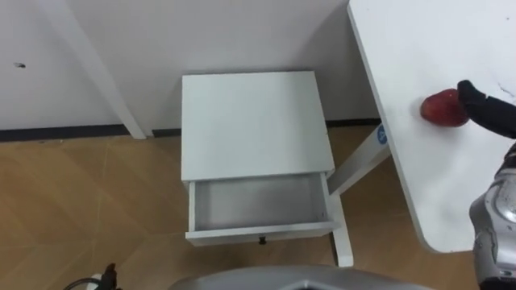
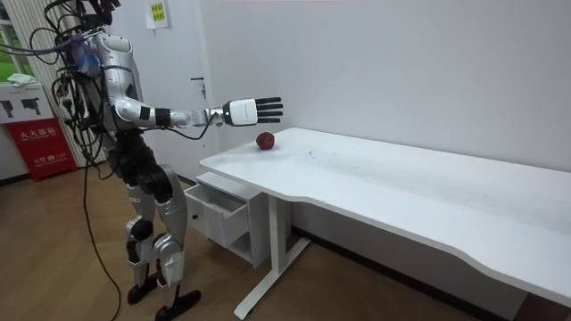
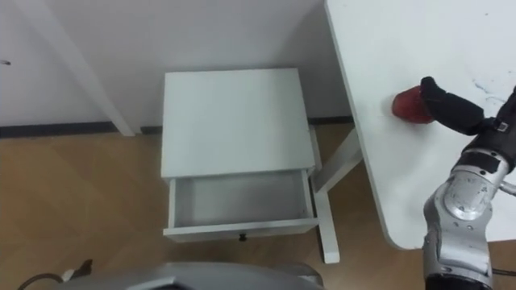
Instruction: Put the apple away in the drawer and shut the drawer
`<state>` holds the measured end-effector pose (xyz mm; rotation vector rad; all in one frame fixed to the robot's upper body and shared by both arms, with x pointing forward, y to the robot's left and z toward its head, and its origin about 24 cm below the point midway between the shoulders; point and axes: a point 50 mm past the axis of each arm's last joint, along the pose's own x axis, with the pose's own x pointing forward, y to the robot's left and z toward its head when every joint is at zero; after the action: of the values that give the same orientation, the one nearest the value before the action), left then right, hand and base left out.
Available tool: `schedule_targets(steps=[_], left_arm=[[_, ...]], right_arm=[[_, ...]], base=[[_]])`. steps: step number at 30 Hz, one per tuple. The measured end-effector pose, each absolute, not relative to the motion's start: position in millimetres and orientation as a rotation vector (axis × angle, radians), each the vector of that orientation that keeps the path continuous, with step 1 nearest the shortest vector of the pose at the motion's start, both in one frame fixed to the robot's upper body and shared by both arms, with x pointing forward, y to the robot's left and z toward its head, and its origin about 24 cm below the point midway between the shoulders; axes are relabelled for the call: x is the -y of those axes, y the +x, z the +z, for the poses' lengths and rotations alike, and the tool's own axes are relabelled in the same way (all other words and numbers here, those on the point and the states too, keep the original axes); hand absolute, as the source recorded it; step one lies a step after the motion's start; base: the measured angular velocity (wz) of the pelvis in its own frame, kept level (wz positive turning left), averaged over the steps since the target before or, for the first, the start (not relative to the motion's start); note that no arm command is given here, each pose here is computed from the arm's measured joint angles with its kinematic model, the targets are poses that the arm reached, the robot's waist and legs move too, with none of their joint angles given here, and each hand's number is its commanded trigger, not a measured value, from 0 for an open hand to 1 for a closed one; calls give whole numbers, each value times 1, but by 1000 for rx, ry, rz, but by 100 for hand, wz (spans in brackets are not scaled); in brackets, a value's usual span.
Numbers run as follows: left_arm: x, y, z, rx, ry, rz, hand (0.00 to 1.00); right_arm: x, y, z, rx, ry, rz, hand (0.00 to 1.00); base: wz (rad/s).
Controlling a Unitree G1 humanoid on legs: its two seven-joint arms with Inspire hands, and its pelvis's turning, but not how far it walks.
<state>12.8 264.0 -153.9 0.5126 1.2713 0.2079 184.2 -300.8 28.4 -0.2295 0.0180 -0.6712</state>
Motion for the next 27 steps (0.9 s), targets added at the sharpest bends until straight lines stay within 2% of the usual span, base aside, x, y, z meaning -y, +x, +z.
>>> schedule_targets(steps=[23,27], left_arm=[[-272,14,-151,-1256,534,220,0],[-272,9,-152,-1281,538,215,0]], right_arm=[[305,190,24,-73,-364,-528,0],[306,190,12,-150,-435,-467,0]], base=[[0],[0]])
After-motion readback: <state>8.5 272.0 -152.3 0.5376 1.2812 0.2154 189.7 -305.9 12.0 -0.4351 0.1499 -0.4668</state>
